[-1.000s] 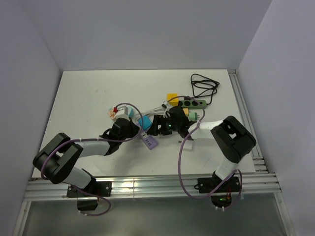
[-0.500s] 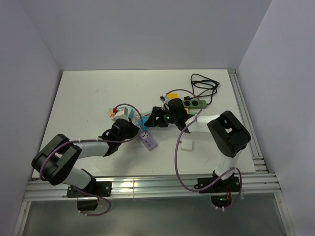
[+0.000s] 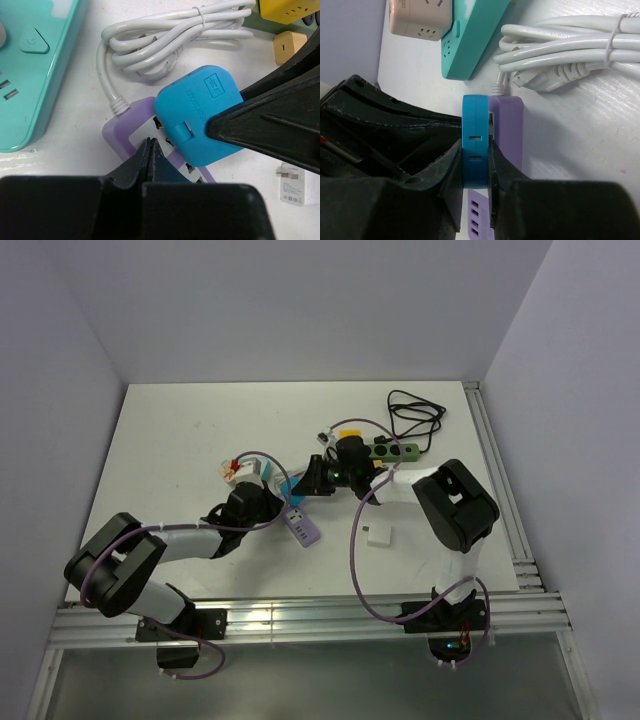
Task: Insert the plug
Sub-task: Insert the plug into the socket, then pick up the plug from the center of the board.
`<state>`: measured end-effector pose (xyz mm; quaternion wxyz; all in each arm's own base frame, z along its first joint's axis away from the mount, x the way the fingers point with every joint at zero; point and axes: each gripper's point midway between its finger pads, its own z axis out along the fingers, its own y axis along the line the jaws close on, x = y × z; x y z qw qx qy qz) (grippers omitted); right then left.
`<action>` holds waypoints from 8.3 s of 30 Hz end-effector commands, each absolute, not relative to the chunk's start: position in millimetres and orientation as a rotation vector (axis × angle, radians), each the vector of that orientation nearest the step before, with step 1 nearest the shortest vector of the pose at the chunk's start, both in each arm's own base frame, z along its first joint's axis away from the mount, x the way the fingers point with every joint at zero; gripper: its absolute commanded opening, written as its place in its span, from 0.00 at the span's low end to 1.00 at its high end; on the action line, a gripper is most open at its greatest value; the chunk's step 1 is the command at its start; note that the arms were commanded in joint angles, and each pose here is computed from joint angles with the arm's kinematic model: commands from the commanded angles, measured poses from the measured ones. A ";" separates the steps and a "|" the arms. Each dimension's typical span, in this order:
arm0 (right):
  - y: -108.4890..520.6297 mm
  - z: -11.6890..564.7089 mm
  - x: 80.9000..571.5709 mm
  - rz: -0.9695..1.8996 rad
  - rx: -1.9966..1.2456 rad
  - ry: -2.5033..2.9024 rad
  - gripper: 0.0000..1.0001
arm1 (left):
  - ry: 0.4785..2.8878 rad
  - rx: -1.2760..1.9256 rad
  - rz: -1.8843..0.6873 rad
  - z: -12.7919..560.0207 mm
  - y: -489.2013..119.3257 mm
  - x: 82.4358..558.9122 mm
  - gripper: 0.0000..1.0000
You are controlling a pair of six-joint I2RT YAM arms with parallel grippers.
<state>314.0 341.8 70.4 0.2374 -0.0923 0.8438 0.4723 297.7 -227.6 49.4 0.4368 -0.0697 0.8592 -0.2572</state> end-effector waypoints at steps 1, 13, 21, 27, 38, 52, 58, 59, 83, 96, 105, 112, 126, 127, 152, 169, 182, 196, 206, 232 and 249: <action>346.7 86.0 322.6 1.318 -0.274 2.264 0.15 | 2.167 -0.139 -0.608 45.9 -227.2 293.5 0.00; 343.5 137.7 322.4 1.440 -0.271 2.157 0.00 | 2.167 -0.142 -0.583 42.8 -223.3 293.7 0.00; 332.7 138.6 316.9 1.452 -0.242 2.189 0.00 | 2.171 -0.145 -0.576 38.2 -224.6 296.6 0.00; 321.0 121.6 300.9 1.435 -0.235 2.227 0.00 | 2.166 -0.151 -0.550 40.9 -222.0 300.7 0.00; 309.6 84.8 282.5 1.407 -0.213 2.295 0.00 | 2.162 -0.151 -0.563 43.8 -222.5 299.4 0.00; 305.9 61.8 281.0 1.355 -0.180 2.351 0.00 | 2.160 -0.151 -0.561 45.5 -223.4 301.1 0.00; 308.2 49.6 278.5 1.296 -0.187 2.394 0.00 | 2.160 -0.149 -0.562 46.3 -224.1 301.1 0.00; 307.5 48.4 278.2 1.285 -0.191 2.397 0.00 | 2.159 -0.149 -0.563 46.9 -224.2 301.1 0.00; 289.5 -2.5 277.3 0.690 -0.278 2.557 0.00 | 2.159 -0.144 -0.546 51.0 -223.1 302.8 0.00; 258.6 -15.9 283.5 0.200 -0.288 2.601 0.00 | 2.169 -0.133 -0.552 48.8 -230.6 308.8 0.00; 251.6 -11.2 282.0 -0.023 -0.354 2.557 0.00 | 2.189 -0.149 -0.533 42.1 -225.5 307.7 0.00; 244.9 -4.3 281.6 -0.157 -0.382 2.570 0.00 | 2.118 -0.198 -0.561 82.1 -204.8 302.0 0.00; 227.7 -5.8 289.5 -0.438 -0.369 2.601 0.00 | 2.002 -0.398 -0.577 124.8 -162.4 275.4 0.01; 223.6 -3.6 292.0 -0.474 -0.354 2.584 0.00 | 2.004 -0.402 -0.575 125.3 -161.8 275.7 0.01; 257.2 7.6 393.5 -0.386 -0.291 2.606 0.06 | 1.999 -0.430 -0.558 121.6 -153.7 285.5 0.00; 293.6 77.0 408.8 -0.070 -0.301 2.486 0.81 | 1.976 -0.420 -0.572 132.2 -153.5 284.7 0.00; 240.1 126.6 352.1 0.127 -0.076 2.314 0.85 | 1.962 -0.387 -0.600 133.2 -162.3 290.9 0.11; 148.5 87.1 366.9 -0.063 0.335 2.271 0.91 | 1.913 -0.372 -0.621 144.7 -156.8 283.3 0.68; 137.0 52.5 403.3 -0.117 0.234 2.379 0.88 | 1.916 -0.347 -0.693 128.4 -165.6 277.2 0.73; 147.9 41.9 406.5 0.086 0.091 2.463 0.39 | 1.869 -0.332 -0.721 134.9 -164.1 267.2 0.71; 222.0 94.5 342.8 0.714 0.046 2.211 0.36 | 1.816 -0.146 -0.847 136.4 -216.3 260.7 0.91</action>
